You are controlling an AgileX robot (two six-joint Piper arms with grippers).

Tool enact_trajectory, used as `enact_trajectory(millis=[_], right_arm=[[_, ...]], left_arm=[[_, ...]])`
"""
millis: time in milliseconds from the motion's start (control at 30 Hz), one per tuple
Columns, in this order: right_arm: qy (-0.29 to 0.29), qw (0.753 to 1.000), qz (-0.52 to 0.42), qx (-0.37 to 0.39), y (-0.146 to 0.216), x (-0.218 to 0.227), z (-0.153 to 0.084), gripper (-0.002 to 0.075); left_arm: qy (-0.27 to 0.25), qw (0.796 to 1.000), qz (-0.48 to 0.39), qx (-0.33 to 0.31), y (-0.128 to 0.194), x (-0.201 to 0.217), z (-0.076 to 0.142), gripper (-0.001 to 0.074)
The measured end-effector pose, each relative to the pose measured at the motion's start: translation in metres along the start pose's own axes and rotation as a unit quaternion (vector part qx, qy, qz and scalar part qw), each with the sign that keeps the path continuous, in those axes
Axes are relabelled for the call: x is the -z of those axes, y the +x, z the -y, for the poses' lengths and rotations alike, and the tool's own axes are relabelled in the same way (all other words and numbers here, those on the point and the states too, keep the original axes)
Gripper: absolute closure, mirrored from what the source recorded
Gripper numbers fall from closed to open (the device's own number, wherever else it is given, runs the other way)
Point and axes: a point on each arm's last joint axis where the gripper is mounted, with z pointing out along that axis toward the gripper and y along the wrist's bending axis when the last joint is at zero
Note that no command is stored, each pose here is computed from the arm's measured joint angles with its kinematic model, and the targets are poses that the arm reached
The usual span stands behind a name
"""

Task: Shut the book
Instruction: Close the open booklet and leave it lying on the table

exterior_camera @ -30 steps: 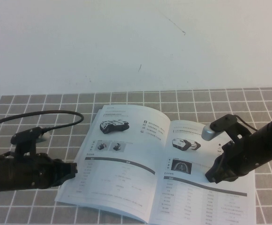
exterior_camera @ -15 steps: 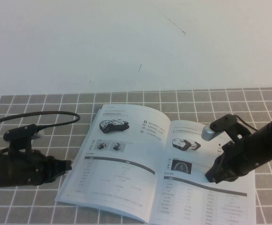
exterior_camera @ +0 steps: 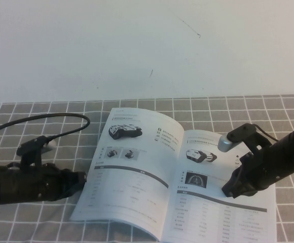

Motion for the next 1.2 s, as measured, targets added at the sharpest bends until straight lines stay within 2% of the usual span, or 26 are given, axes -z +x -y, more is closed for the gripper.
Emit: enact_trajectory(millis=[233,500,600,767,933,1067,1100,1200], right_arm=[[0.0,1.0,0.005,0.0,-0.001,0.0,0.0,0.0729],[-0.002,1.0,0.011,-0.005,-0.002,-0.001,0.0,0.0729],[-0.002,1.0,0.011,-0.004,-0.002,-0.001,0.0,0.0729],[-0.003,1.0,0.012,-0.006,-0.002,-0.001,0.0,0.0729],[-0.003,1.0,0.014,-0.008,-0.002,-0.002,0.0,0.0729],[-0.005,1.0,0.013,-0.007,-0.002,-0.002,0.0,0.0729],[-0.005,1.0,0.013,-0.007,-0.002,-0.002,0.0,0.0729],[-0.005,1.0,0.013,-0.008,-0.002,-0.002,0.0,0.0729]], left_arm=[[0.044,0.999,-0.012,0.003,0.004,-0.004,0.005,0.0739],[0.157,0.987,-0.031,-0.003,0.009,-0.003,0.028,0.0739],[0.199,0.979,-0.038,-0.018,0.006,-0.005,0.046,0.0739],[0.255,0.963,-0.054,-0.069,0.003,-0.015,0.087,0.0739],[0.29,0.947,-0.061,-0.122,0.002,-0.022,0.122,0.0739],[0.263,0.955,-0.047,-0.132,-0.007,-0.023,0.122,0.0739],[0.237,0.962,-0.037,-0.128,-0.011,-0.023,0.117,0.0739],[0.109,0.989,0.013,-0.104,-0.03,-0.018,0.095,0.0739]])
